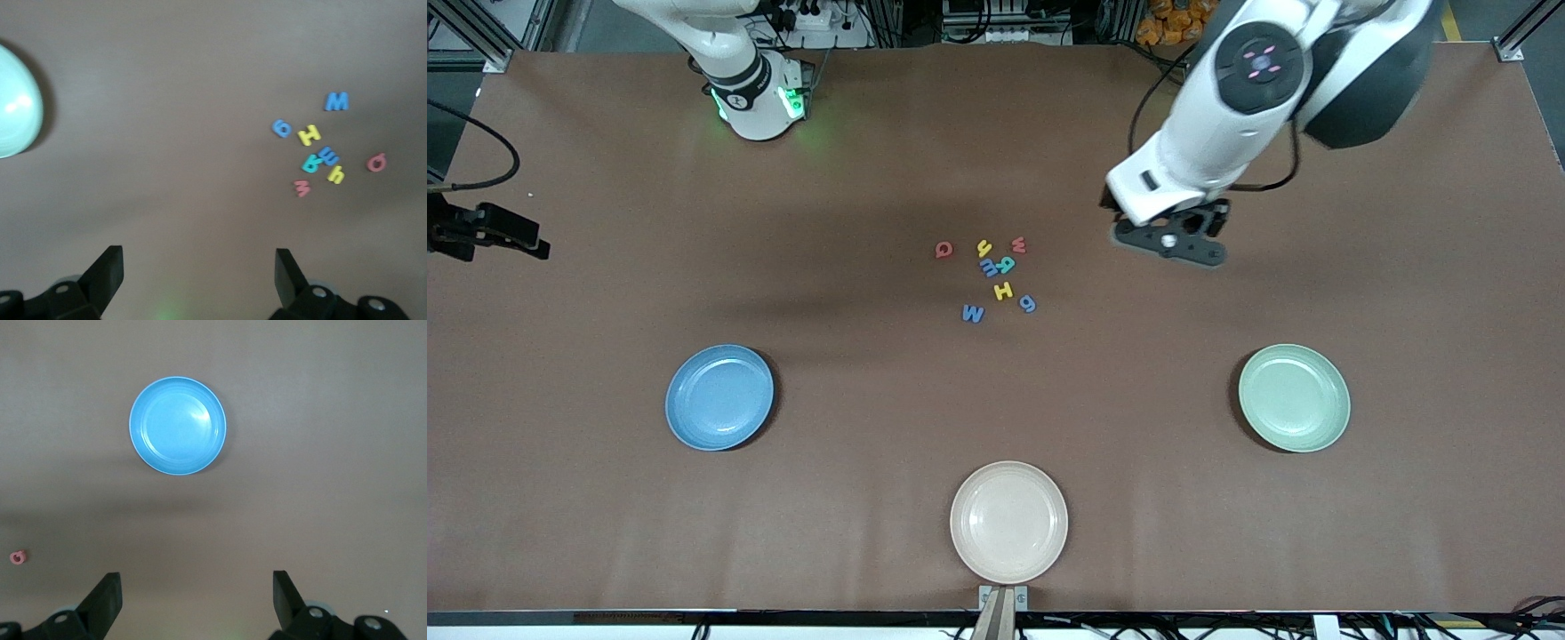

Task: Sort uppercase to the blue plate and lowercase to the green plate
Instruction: 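Reach the left gripper over the letter pile while the right gripper moves out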

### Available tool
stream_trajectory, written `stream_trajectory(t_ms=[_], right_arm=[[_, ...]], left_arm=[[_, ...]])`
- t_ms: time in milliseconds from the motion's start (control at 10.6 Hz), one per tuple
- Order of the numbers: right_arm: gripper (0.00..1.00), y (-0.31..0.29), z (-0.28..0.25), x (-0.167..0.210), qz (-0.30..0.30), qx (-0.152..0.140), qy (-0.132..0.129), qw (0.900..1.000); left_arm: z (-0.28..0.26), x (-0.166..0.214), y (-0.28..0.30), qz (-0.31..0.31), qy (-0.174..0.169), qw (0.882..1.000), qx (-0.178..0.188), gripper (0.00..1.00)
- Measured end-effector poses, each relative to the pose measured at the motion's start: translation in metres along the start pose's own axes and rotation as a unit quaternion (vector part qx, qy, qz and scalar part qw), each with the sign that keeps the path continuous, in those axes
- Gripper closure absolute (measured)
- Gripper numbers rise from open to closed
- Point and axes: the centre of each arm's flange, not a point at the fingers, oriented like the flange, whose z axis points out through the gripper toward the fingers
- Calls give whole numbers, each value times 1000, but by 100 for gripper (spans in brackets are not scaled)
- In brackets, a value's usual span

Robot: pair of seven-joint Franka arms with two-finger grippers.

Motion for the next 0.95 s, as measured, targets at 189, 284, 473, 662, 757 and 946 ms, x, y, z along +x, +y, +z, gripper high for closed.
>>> stream_trajectory(t_ms=[189, 284, 473, 662, 757, 946], right_arm=[[0, 6, 12, 7, 5, 1, -9, 1000], [0, 6, 18, 10, 5, 1, -13, 1000], [0, 9, 32, 19, 5, 1, -20, 1000], [0, 11, 50, 31, 3, 1, -23, 1000], [0, 11, 63, 40, 1, 0, -25, 1000], [0, 13, 96, 58, -10, 0, -32, 999]], left_arm=[[31, -5, 63, -23, 1, 1000, -18, 0], [45, -11, 91, -35, 0, 999, -25, 0], [75, -24, 134, -80, -8, 996, -29, 0], [105, -29, 157, -150, -20, 988, -31, 0], [123, -28, 166, -192, -26, 981, -29, 0], [158, -24, 180, -263, -19, 964, -18, 0]])
